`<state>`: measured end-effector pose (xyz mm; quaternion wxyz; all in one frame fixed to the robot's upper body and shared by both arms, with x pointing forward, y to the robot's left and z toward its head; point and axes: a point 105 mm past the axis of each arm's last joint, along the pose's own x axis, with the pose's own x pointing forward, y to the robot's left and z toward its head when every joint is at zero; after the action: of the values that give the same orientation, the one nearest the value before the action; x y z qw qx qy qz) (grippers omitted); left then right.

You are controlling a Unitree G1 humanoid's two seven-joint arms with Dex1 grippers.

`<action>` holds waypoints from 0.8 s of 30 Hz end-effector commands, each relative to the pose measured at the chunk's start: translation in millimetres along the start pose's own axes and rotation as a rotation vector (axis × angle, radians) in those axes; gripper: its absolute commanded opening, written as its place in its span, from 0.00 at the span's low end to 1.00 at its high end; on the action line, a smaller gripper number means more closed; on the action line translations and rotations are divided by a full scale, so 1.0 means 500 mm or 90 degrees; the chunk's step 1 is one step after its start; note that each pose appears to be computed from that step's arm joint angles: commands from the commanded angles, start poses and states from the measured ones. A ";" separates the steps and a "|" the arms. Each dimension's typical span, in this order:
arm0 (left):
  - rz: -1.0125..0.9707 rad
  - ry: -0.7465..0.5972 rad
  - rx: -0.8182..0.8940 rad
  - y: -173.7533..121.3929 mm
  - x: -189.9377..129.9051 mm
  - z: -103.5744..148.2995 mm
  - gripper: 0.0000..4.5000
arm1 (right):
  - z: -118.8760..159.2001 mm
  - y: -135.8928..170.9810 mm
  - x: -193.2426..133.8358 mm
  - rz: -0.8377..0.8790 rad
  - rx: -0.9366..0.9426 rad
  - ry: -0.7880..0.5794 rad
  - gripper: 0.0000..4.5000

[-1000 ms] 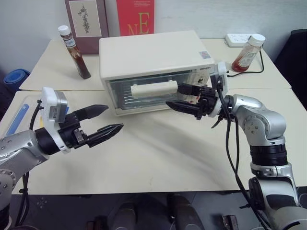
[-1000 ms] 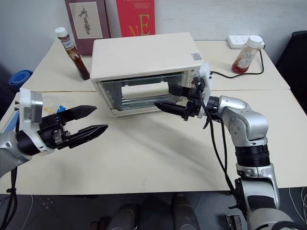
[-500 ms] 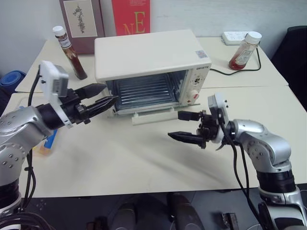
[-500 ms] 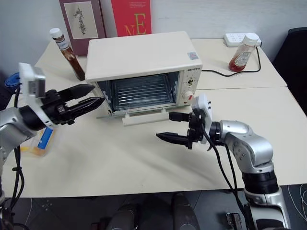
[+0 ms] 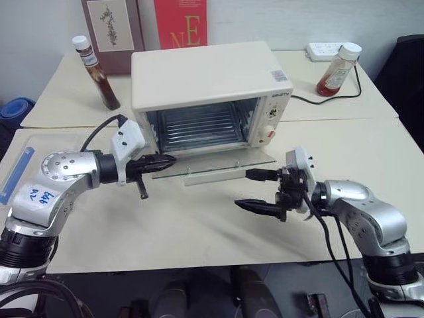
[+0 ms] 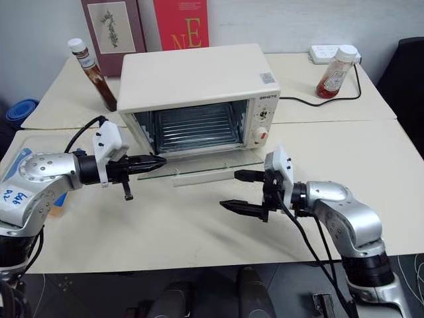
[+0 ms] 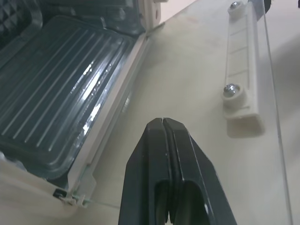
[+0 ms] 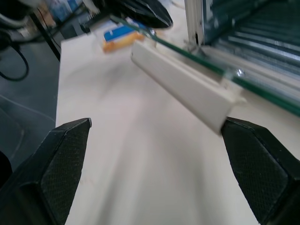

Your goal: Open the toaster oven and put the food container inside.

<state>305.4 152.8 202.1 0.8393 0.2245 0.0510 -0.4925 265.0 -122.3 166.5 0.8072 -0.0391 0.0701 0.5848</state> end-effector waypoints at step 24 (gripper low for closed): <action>0.178 -0.062 -0.227 -0.130 -0.132 -0.039 0.26 | 0.158 0.060 -0.012 0.183 -0.068 -0.052 1.00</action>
<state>235.6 189.2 166.5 0.9247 0.0701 0.0939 -0.3622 240.5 -108.4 242.2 0.7242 -0.0401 0.0237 0.6880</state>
